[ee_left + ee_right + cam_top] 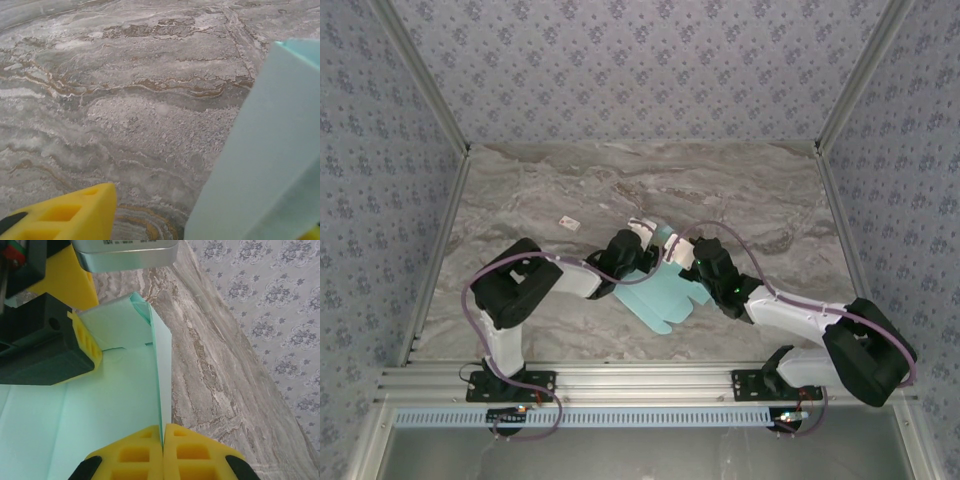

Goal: Fold the paper box

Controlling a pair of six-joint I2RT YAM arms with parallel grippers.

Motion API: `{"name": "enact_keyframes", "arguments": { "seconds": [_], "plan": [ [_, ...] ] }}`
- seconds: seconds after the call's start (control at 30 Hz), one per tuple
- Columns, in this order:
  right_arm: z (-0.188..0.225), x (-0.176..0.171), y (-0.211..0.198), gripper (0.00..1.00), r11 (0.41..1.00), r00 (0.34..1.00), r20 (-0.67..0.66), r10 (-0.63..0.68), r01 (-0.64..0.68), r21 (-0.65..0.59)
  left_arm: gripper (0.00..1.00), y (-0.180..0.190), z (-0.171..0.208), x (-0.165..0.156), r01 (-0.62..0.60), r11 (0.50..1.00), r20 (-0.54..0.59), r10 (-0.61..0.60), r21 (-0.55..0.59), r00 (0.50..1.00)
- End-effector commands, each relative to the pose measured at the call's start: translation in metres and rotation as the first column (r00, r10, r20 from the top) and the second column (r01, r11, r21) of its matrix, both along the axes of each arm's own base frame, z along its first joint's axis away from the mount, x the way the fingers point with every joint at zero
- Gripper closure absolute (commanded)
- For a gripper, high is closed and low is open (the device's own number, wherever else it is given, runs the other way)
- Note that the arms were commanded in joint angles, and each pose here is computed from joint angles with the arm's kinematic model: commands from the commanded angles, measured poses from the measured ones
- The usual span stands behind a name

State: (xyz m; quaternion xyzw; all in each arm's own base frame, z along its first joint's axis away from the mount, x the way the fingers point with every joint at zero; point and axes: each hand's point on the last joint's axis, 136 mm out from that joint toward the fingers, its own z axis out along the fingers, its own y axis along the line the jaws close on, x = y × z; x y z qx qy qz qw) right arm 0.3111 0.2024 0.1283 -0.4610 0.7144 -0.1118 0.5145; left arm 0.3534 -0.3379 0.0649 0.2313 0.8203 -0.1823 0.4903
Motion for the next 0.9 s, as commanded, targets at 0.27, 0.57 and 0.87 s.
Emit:
{"name": "enact_keyframes", "arguments": {
  "seconds": [0.27, 0.57, 0.87],
  "plan": [
    [0.003, -0.008, 0.013, 1.0, 0.997, 0.998, -0.027, 0.061, -0.06, 0.042, 0.27, 0.001, 0.049, 0.002, 0.054, 0.995, 0.091, -0.046, -0.085, 0.995],
    [0.004, -0.008, 0.013, 1.0, 0.997, 0.998, -0.024, 0.059, -0.058, 0.041, 0.37, 0.001, 0.059, 0.01, 0.054, 0.992, 0.078, -0.046, -0.115, 0.996],
    [0.007, -0.009, 0.016, 1.0, 0.996, 0.997, -0.023, 0.07, -0.069, 0.051, 0.57, 0.013, 0.048, 0.023, -0.039, 0.997, 0.075, 0.044, -0.072, 0.996]
  ]
}}
